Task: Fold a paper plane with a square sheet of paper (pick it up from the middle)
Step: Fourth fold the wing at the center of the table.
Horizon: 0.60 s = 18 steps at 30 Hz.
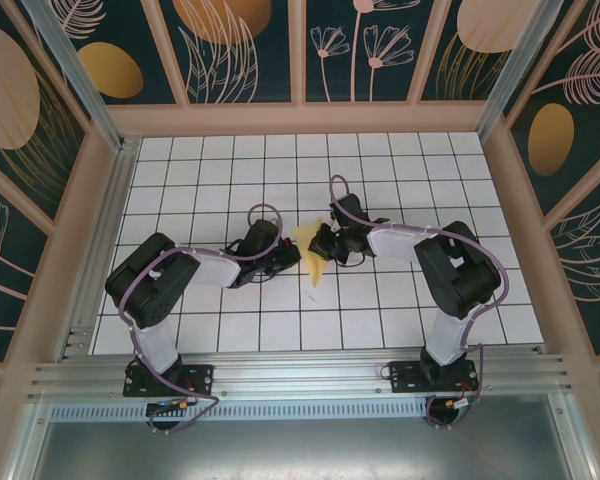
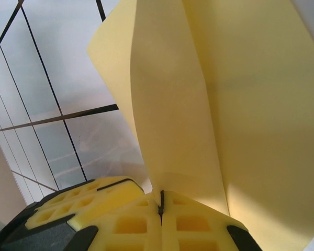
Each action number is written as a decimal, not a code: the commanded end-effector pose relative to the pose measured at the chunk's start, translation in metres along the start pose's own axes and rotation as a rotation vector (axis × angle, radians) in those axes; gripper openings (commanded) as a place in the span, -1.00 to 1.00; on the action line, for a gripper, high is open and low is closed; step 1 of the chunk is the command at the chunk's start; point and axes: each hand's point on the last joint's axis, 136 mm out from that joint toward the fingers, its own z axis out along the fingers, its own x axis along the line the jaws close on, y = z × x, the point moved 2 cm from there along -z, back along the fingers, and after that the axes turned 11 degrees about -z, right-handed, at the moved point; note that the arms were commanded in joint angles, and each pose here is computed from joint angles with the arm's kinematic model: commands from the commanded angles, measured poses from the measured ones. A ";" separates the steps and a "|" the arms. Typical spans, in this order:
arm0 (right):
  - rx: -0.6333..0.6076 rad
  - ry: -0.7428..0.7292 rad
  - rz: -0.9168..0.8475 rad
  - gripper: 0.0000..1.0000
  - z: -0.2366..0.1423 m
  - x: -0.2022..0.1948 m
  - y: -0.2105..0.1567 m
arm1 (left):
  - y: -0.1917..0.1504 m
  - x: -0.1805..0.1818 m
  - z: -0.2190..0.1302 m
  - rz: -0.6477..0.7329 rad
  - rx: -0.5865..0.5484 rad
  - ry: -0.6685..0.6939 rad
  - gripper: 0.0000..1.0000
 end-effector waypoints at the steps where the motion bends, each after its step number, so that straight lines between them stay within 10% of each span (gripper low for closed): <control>1: 0.000 0.006 -0.032 -1.00 0.001 0.007 0.001 | 0.015 -0.010 0.005 -0.011 -0.052 -0.029 -1.00; 18: 0.001 0.054 -0.074 -1.00 0.003 0.016 0.001 | 0.033 -0.001 0.022 -0.049 -0.096 0.018 -1.00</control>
